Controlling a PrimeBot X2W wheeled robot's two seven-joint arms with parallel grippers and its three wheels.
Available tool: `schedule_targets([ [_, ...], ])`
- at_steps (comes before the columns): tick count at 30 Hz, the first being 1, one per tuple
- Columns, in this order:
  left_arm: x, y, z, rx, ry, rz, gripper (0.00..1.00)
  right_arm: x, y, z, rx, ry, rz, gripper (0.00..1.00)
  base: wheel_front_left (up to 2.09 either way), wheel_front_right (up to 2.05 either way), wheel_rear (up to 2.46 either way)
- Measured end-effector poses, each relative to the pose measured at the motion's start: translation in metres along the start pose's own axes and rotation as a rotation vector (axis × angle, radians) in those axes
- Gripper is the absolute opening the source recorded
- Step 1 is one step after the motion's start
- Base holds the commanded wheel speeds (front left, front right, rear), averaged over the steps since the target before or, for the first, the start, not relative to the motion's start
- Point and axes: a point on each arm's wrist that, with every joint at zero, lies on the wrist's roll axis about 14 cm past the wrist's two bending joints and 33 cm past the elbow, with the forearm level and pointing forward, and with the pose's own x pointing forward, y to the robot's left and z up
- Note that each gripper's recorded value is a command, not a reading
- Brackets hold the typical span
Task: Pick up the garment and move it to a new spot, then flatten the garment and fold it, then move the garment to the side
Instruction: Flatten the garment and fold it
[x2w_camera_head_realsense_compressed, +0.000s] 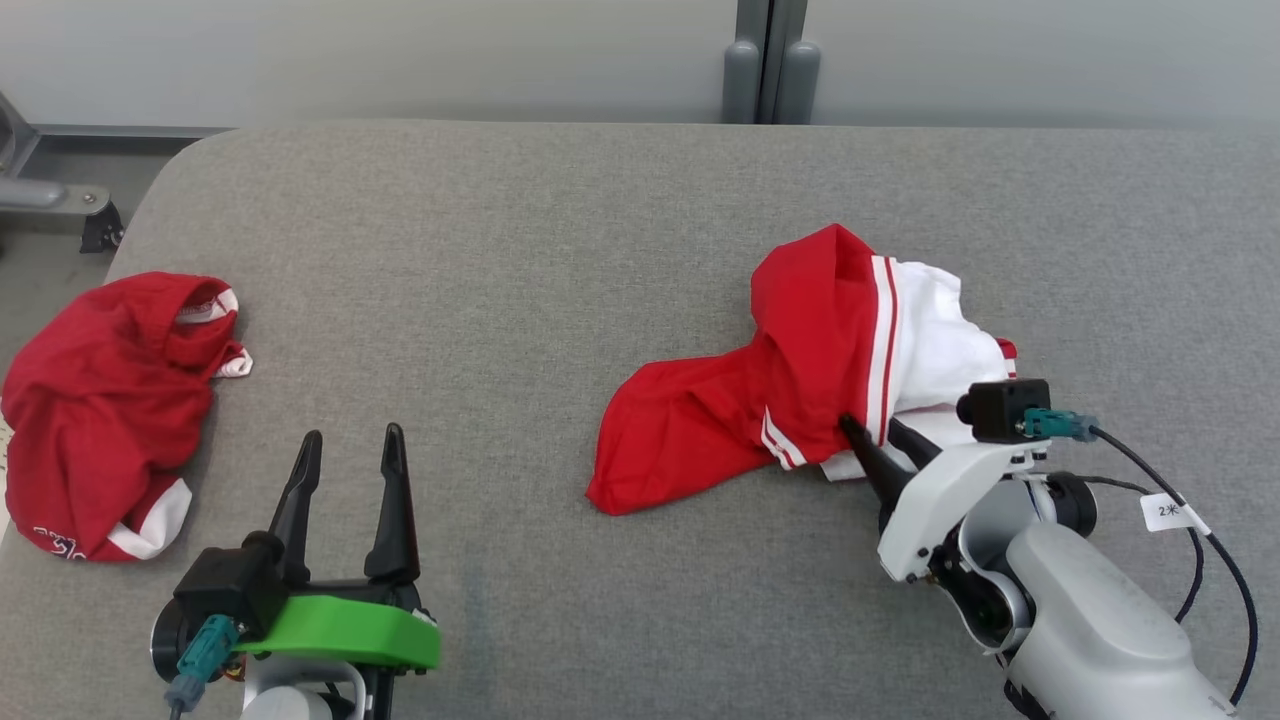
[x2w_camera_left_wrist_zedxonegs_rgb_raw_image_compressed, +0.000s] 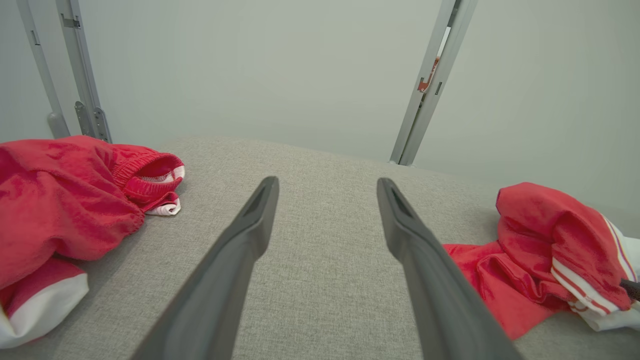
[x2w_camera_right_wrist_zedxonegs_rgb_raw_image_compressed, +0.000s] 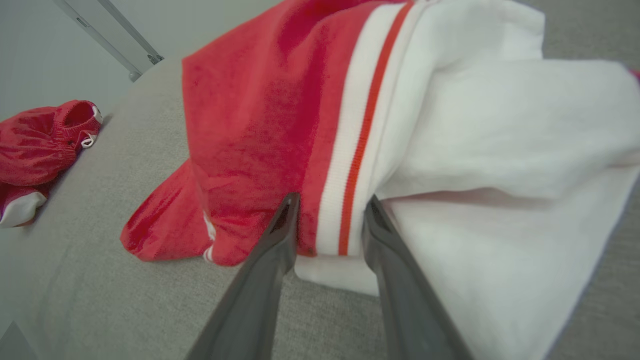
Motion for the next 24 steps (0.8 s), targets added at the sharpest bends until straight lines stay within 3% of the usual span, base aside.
schedule_targets([
  [8,0.001,-0.005,-0.002,-0.006,0.006,-0.014,1.00,-0.014,-0.006,0.077,0.035,-0.295,0.015,0.00,0.00,0.00,0.00],
  [14,0.005,-0.021,-0.007,-0.011,0.017,-0.062,1.00,-0.054,-0.048,0.125,0.050,-0.451,-0.061,0.00,0.00,0.00,0.00],
  [18,0.009,-0.032,-0.010,-0.015,0.027,-0.096,1.00,-0.086,-0.084,0.125,0.067,-0.454,-0.152,0.00,0.00,0.00,0.00],
  [24,0.015,-0.047,-0.018,-0.019,0.046,-0.144,1.00,-0.133,-0.138,0.094,0.124,-0.381,-0.315,0.00,0.00,0.00,0.00],
])
